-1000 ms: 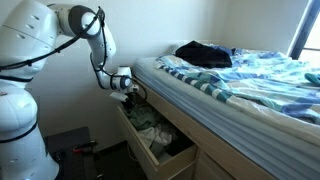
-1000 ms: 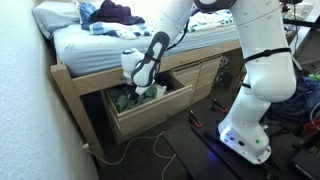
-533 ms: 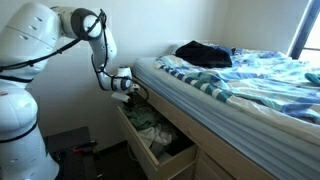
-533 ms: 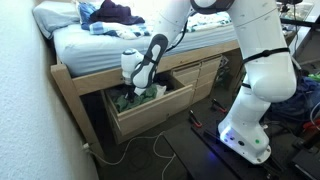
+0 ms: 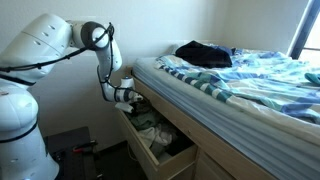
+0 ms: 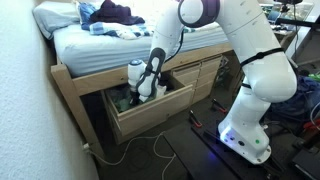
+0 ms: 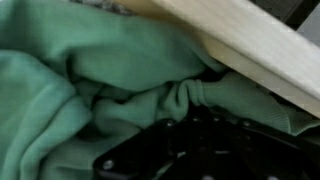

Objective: Open the topmost drawer on the left, push the clothes inside it down, and then close the drawer

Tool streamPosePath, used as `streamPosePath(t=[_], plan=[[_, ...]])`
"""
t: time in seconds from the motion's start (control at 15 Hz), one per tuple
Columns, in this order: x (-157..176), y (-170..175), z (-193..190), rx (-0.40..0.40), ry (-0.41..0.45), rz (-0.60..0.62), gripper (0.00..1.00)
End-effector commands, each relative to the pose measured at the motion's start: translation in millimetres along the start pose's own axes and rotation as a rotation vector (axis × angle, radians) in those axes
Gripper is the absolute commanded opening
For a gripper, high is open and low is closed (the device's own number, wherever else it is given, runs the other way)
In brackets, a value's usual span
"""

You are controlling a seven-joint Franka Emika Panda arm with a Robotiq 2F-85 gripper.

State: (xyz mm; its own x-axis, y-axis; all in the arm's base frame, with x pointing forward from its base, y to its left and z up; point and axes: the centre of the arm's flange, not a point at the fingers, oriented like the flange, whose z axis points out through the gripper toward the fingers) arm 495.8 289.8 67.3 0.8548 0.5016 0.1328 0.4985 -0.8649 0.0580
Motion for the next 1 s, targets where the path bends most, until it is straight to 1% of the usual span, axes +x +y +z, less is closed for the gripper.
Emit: streamPosePath(t=[0.0, 0.47, 0.6, 0.93], plan=[[-5, 17, 15, -0.052, 0.002, 0.006, 0.0], [-12, 33, 9, -0.146, -0.008, 0.008, 0.0], [-12, 31, 7, -0.152, -0.027, -0.017, 0.0], [-14, 15, -8, -0.111, -0.064, -0.065, 0.0]])
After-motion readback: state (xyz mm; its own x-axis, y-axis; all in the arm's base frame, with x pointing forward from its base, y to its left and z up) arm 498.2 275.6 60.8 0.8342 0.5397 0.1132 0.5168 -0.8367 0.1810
